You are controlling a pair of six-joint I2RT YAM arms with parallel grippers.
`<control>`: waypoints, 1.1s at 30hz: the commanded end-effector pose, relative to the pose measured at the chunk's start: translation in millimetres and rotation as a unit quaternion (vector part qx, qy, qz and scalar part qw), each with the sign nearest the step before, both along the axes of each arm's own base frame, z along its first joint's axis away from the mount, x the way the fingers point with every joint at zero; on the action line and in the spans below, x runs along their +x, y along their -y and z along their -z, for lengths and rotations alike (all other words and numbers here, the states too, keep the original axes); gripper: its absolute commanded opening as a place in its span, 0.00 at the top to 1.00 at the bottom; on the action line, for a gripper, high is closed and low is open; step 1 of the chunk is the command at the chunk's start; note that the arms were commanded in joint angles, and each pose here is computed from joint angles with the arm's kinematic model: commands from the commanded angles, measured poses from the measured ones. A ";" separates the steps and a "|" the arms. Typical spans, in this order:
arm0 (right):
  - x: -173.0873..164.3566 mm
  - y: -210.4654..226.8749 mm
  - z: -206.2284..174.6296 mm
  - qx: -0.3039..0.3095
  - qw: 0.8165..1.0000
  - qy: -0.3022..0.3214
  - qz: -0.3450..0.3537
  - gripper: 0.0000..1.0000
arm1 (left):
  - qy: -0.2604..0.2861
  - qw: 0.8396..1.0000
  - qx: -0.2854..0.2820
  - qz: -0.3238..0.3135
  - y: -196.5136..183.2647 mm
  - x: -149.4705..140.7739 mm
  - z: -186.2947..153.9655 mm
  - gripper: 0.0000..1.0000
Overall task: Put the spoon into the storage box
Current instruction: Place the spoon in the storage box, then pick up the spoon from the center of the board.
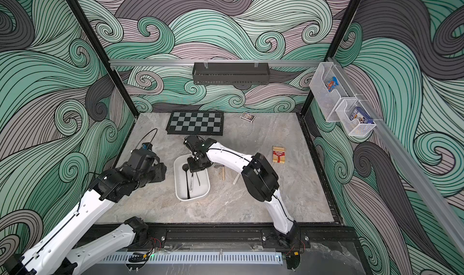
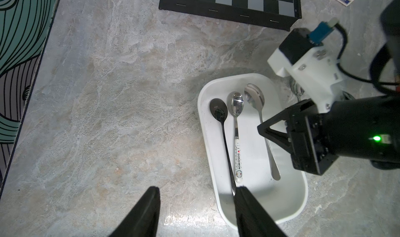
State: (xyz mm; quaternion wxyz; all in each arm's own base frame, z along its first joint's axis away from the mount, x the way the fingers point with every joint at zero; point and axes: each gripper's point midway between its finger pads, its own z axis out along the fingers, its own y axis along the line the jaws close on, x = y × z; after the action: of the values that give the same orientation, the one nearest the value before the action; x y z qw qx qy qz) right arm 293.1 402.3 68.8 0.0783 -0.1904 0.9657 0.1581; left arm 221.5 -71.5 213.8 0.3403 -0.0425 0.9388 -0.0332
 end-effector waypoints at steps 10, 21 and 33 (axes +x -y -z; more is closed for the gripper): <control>-4.7 0.4 15.0 -0.035 0.999 0.005 0.001 0.73 | -0.005 1.000 0.005 0.004 1.7 1.3 3.1 0.41; 13.8 60.8 -84.9 -0.005 0.994 0.111 0.022 0.64 | -0.018 0.999 -0.009 0.046 18.4 2.5 10.3 0.41; 22.1 278.4 -36.8 -0.010 0.969 0.093 0.229 0.59 | -0.050 0.961 0.012 0.272 159.2 24.7 6.8 0.53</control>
State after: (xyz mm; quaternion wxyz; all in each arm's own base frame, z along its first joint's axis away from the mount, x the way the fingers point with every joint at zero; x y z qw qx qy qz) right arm 318.5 141.8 120.0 0.1996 0.0008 0.9759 0.0888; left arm 238.2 -186.9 188.6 0.2434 0.1408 0.9548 -0.0961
